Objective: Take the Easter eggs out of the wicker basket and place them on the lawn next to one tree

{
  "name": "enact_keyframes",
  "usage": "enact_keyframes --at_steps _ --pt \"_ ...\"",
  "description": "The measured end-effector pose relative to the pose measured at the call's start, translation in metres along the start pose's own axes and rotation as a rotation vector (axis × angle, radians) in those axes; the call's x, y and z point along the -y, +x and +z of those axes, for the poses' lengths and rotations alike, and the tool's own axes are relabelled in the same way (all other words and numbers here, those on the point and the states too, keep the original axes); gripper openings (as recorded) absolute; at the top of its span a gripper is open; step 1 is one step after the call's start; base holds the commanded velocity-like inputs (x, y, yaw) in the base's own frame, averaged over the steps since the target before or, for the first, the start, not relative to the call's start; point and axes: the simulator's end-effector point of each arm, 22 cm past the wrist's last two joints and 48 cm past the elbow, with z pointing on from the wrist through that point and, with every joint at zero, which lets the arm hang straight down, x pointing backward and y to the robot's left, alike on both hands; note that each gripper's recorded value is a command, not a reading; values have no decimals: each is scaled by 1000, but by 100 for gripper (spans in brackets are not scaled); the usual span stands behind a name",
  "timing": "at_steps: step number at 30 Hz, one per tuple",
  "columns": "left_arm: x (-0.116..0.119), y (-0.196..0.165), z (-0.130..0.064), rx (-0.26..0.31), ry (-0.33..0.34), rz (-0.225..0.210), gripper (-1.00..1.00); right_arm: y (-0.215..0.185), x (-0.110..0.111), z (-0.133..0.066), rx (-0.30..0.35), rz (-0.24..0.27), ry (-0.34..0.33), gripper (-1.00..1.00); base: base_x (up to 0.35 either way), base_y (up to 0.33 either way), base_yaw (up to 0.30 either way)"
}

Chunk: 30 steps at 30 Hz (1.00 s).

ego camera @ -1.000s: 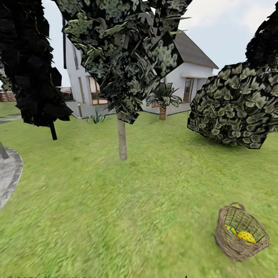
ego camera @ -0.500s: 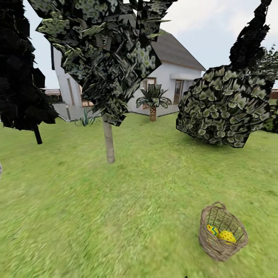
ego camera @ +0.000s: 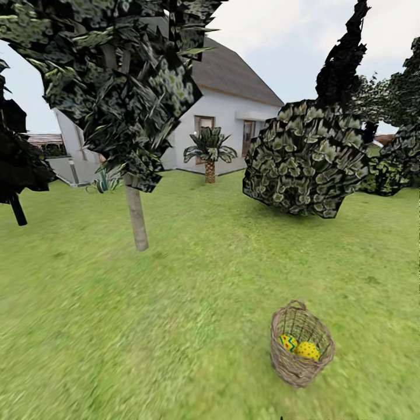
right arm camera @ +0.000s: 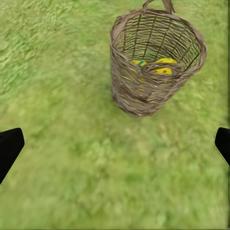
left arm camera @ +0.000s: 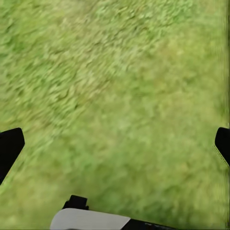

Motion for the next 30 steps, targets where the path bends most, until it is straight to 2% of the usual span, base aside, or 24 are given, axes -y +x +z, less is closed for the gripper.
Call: enact_keyframes --at_steps 30 --pt "0 0 0 -1 0 0 100 0 -3 0 1 -7 -9 100 89 -327 -1"
